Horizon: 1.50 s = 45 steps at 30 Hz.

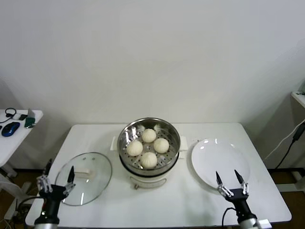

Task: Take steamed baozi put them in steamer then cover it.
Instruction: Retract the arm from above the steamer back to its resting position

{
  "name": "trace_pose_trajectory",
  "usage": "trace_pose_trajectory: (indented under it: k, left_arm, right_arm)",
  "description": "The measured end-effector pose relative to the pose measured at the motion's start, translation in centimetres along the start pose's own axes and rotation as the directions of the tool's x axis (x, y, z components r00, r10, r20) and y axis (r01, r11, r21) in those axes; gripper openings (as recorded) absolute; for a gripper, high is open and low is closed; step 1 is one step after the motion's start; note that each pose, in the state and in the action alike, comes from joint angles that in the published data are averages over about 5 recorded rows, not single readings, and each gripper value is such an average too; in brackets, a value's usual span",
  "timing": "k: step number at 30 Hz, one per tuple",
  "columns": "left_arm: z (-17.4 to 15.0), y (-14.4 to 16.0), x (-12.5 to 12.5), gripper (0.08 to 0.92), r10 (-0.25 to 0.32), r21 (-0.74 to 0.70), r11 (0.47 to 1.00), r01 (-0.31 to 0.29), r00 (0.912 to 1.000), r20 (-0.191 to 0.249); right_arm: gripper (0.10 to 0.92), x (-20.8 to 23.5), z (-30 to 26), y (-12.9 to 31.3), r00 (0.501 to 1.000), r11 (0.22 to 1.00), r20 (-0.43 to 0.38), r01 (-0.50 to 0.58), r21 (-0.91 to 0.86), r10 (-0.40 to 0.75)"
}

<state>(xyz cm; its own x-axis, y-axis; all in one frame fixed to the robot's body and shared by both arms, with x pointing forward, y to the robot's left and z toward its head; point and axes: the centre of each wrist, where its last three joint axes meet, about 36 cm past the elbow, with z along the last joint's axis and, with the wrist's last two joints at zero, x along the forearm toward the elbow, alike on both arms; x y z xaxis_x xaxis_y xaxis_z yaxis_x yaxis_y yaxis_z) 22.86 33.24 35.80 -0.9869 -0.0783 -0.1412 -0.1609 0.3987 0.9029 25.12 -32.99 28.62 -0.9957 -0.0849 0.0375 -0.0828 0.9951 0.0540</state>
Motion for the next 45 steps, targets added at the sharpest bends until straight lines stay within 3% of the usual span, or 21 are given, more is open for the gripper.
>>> trace_pose_trajectory:
  k: [6, 18, 34, 45]
  left_arm:
    - [3.5, -1.8, 0.2, 0.823, 0.090, -0.193, 0.978, -0.080, 0.9949, 0.045]
    - [9.0, -5.5, -0.6, 0.823, 0.193, -0.355, 0.918, -0.179, 0.9812, 0.004]
    - [9.9, -7.8, -3.8, 0.823, 0.216, -0.398, 0.894, -0.205, 0.9762, -0.017]
    - [9.8, -8.8, -6.4, 0.823, 0.206, -0.416, 0.889, -0.193, 0.9785, -0.015]
  right_arm:
    - [0.823, 1.5, 0.9, 0.7, 0.999, 0.999, 0.008, -0.034, -0.016, 0.034]
    - [0.823, 3.7, 2.3, 1.7, 0.997, 0.996, 0.008, -0.079, -0.037, 0.079]
    - [0.823, 4.8, 3.1, 2.3, 0.996, 0.995, 0.005, -0.091, -0.043, 0.091]
    - [0.823, 5.4, 3.5, 2.3, 0.995, 0.995, 0.002, -0.097, -0.037, 0.097]
